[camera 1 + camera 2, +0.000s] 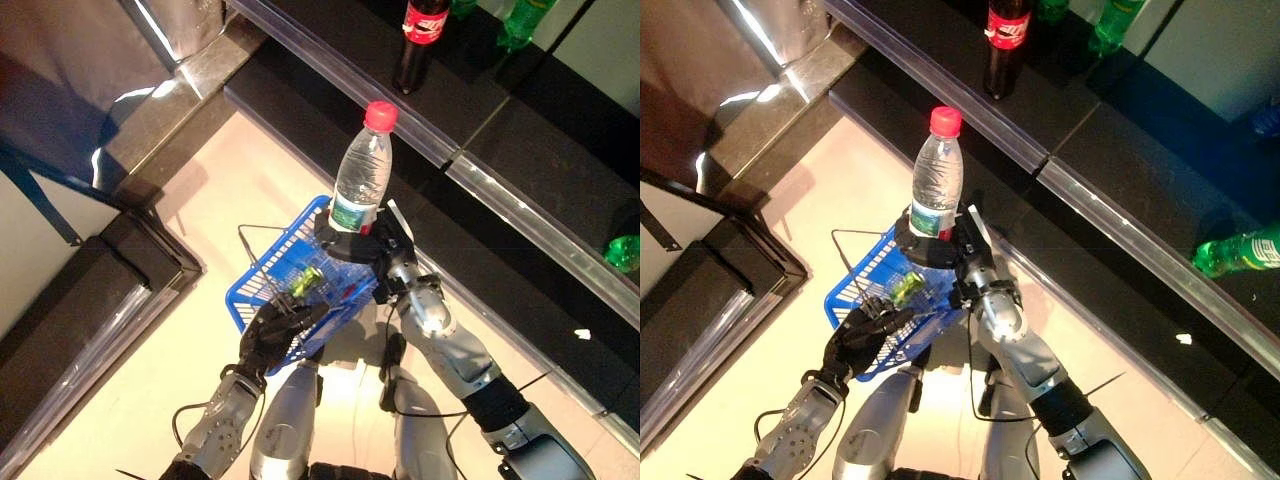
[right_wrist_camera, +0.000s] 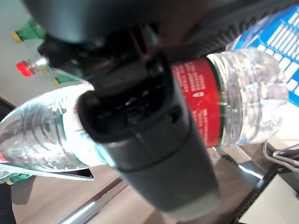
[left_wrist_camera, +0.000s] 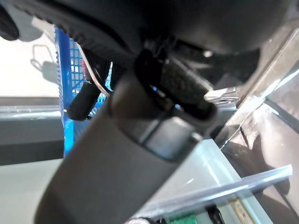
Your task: Pick up the drink and place into the basket.
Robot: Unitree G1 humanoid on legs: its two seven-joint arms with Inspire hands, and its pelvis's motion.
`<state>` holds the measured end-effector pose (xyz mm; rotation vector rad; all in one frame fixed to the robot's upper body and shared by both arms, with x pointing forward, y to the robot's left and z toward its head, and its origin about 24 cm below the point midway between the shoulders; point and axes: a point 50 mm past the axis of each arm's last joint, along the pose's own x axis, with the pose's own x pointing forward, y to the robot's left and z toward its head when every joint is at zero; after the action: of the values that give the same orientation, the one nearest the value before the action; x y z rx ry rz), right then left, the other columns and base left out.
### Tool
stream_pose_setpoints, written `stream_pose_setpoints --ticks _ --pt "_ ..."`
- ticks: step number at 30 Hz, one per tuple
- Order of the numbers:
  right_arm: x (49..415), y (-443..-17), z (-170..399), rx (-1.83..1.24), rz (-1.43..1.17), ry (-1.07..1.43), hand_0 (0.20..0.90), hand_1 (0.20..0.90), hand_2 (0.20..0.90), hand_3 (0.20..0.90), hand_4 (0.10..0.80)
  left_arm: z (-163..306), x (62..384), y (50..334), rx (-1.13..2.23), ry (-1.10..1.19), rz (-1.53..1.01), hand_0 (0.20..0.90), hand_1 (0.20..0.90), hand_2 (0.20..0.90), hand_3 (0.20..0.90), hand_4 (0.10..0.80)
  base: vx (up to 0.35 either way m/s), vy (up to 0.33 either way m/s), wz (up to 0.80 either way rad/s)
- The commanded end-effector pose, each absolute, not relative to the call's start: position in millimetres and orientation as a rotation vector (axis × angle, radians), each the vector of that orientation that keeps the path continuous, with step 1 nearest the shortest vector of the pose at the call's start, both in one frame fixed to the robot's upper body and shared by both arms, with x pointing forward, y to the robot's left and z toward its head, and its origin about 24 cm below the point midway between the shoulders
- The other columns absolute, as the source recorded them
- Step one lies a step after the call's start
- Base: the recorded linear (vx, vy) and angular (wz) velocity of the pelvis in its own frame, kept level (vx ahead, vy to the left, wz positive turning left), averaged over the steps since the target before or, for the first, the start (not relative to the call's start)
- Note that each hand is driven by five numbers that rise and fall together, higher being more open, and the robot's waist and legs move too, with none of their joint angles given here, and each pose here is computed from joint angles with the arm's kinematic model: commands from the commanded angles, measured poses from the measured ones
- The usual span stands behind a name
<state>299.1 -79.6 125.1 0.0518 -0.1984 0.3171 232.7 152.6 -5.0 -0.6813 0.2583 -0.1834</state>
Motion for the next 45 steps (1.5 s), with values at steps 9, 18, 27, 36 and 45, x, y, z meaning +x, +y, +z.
stream_pose_setpoints --ticks 9,18,27,36,45 --pt "283.5 -19.4 184.2 0.234 0.476 -0.451 0.300 0.300 0.300 0.200 0.100 146.4 224.2 93.1 -0.751 -0.395 -0.973 0.300 0.300 0.300 0.200 0.100 0.011 -0.001 0.04" --pt "303.3 -7.7 164.1 0.069 0.392 -0.366 0.300 0.300 0.300 0.200 0.100 167.6 215.8 77.2 -0.805 -0.441 -1.254 0.300 0.300 0.300 0.200 0.100 0.019 0.008 0.07" --pt "329.1 -24.7 111.4 -0.079 0.266 -0.155 0.300 0.300 0.300 0.200 0.100 170.7 209.8 72.2 -0.821 -0.435 -1.410 0.300 0.300 0.300 0.200 0.100 0.033 0.004 0.09" --pt "346.4 -62.8 57.6 -0.048 0.094 0.151 0.300 0.300 0.300 0.200 0.100 168.1 208.9 73.4 -0.821 -0.410 -1.457 0.300 0.300 0.300 0.200 0.100 0.005 -0.001 0.01" --pt "345.9 -89.6 9.8 0.424 -0.024 0.500 0.300 0.300 0.300 0.200 0.100 174.0 207.3 71.2 -0.820 -0.393 -1.478 0.300 0.300 0.300 0.200 0.100 0.002 -0.001 0.02"
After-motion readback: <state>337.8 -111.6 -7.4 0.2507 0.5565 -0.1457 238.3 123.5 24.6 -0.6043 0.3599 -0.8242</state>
